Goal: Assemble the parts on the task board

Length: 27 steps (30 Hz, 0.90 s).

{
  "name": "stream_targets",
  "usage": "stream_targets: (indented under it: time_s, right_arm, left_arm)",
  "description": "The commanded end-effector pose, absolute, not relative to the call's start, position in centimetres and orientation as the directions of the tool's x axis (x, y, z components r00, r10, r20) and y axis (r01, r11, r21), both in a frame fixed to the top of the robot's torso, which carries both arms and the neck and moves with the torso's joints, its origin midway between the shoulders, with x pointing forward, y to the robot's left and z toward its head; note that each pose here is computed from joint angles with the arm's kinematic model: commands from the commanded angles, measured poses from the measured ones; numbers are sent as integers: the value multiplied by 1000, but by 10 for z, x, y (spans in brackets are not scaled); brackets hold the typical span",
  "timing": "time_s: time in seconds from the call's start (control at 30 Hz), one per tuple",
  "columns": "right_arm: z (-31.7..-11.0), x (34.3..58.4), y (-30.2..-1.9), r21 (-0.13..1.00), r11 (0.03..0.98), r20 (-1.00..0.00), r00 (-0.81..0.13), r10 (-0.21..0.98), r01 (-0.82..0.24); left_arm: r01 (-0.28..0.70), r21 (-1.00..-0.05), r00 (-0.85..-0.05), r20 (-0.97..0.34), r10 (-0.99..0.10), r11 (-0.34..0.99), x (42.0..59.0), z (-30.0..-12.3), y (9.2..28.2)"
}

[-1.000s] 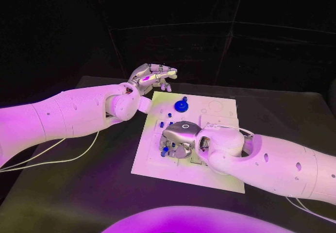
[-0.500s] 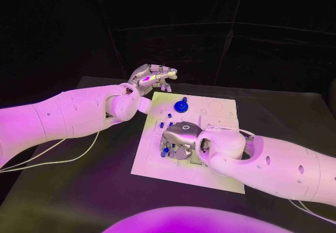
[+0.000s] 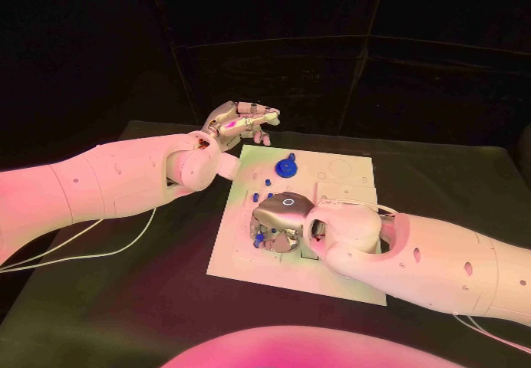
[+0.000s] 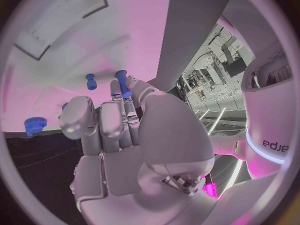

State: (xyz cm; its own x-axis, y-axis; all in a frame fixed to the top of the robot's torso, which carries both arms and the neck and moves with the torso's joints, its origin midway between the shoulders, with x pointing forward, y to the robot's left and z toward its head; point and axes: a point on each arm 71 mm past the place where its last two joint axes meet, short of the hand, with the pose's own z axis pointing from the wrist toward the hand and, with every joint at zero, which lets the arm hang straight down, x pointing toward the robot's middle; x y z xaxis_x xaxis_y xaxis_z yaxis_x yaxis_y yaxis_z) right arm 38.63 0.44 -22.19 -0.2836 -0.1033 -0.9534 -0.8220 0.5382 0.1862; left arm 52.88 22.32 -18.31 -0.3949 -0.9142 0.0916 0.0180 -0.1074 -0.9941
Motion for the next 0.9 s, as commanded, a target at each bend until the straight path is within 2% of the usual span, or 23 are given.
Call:
stream_targets:
  time_s: [0.03,0.9]
  right_arm:
    - [-222,386,6,160,537,-956,-266,-126,-828]
    - [-216,386,3,206,523,-965,-261,-32,-827]
  left_arm:
    - [18,-993,-405,99,-909,-116,529,-182,222]
    - [14,-994,-402,98,-910,-112,529,-182,224]
